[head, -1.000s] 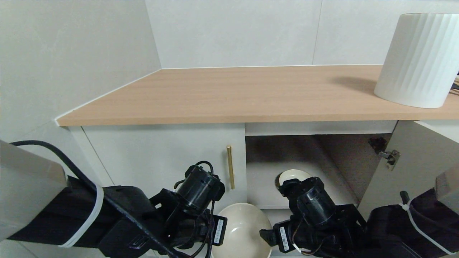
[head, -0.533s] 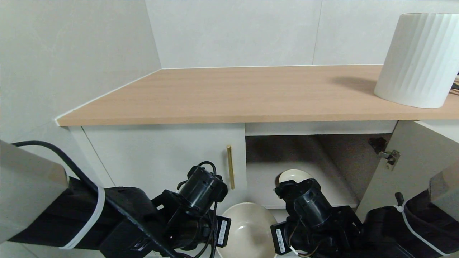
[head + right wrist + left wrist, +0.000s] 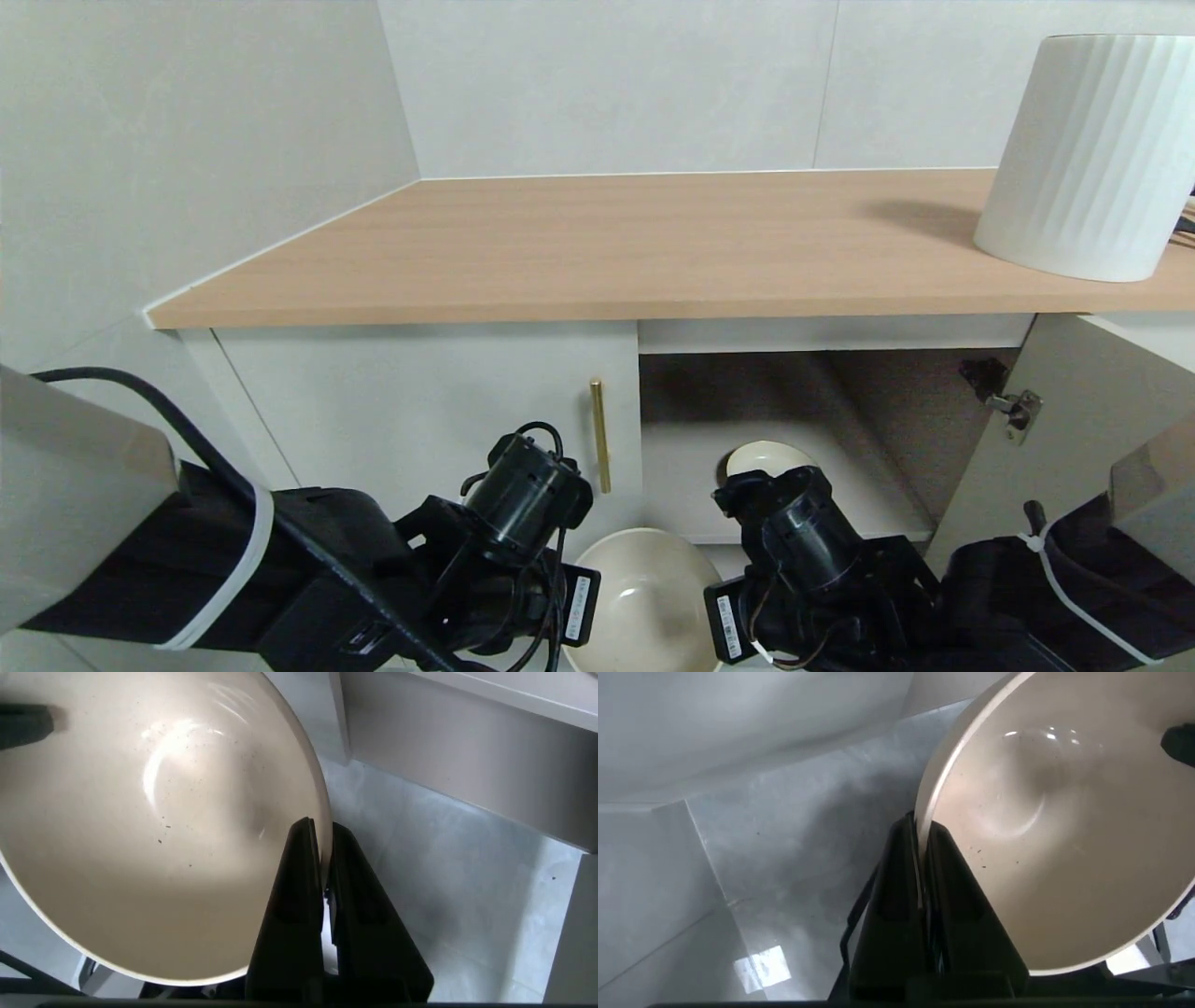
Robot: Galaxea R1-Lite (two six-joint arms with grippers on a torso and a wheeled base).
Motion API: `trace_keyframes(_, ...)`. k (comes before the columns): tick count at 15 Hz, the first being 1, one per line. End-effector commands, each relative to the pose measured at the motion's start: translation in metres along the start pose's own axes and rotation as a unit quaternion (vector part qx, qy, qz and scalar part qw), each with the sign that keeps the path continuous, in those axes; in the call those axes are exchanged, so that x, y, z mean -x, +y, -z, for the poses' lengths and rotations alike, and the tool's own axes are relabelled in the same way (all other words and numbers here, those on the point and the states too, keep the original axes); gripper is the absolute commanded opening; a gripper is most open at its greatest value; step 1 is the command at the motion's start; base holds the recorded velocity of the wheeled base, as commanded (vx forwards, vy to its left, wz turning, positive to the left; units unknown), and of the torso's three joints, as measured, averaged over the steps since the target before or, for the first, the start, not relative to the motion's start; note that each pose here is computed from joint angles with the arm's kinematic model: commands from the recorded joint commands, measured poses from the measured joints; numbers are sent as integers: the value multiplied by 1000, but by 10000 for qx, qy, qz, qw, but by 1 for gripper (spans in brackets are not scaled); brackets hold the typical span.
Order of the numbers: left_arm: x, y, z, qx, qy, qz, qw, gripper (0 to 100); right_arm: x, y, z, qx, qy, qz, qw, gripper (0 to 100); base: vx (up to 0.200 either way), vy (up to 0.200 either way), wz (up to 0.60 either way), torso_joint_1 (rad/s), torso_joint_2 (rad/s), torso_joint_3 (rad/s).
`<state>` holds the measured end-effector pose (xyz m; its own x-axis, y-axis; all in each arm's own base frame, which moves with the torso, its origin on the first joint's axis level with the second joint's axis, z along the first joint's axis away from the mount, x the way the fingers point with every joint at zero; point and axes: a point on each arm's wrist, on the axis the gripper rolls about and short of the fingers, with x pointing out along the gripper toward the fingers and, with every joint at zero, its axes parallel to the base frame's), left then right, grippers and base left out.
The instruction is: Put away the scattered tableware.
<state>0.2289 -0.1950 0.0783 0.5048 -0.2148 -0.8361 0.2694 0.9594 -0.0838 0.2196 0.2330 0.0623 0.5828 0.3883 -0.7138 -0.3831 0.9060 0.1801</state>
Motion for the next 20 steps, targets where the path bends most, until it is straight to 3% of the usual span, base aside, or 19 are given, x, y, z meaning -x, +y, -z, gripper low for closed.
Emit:
trace_keyframes(1, 0, 0, 1, -8, 10, -21, 10000, 0, -1, -2, 0, -13, 15, 36, 10000, 0, 0, 0, 0, 0, 0, 0)
trace_keyframes(3, 0, 0, 1, -47, 17, -24, 10000, 0, -2, -2, 1, -10, 35, 45, 10000, 0, 0, 0, 0, 0, 0, 0)
trace_keyframes(4, 0, 0, 1, -49, 24, -27, 10000, 100, -3, -2, 1, -10, 35, 45, 10000, 0, 0, 0, 0, 0, 0, 0)
trace_keyframes(10, 0, 0, 1, -47, 8, -45, 10000, 100, -6, -3, 5, 25, 117, 105, 9999, 0, 0, 0, 0, 0, 0, 0)
trace_keyframes(15, 2, 0, 0, -42, -32, -61, 10000, 100, -18, -37, 4, 113, 152, 1200, 9926, 0, 0, 0, 0, 0, 0, 0)
trace_keyframes(20, 3, 1, -1, -44, -106, -154, 9998, 100, -22, -79, -21, -727, -159, 1630, 9838, 0, 0, 0, 0, 0, 0, 0)
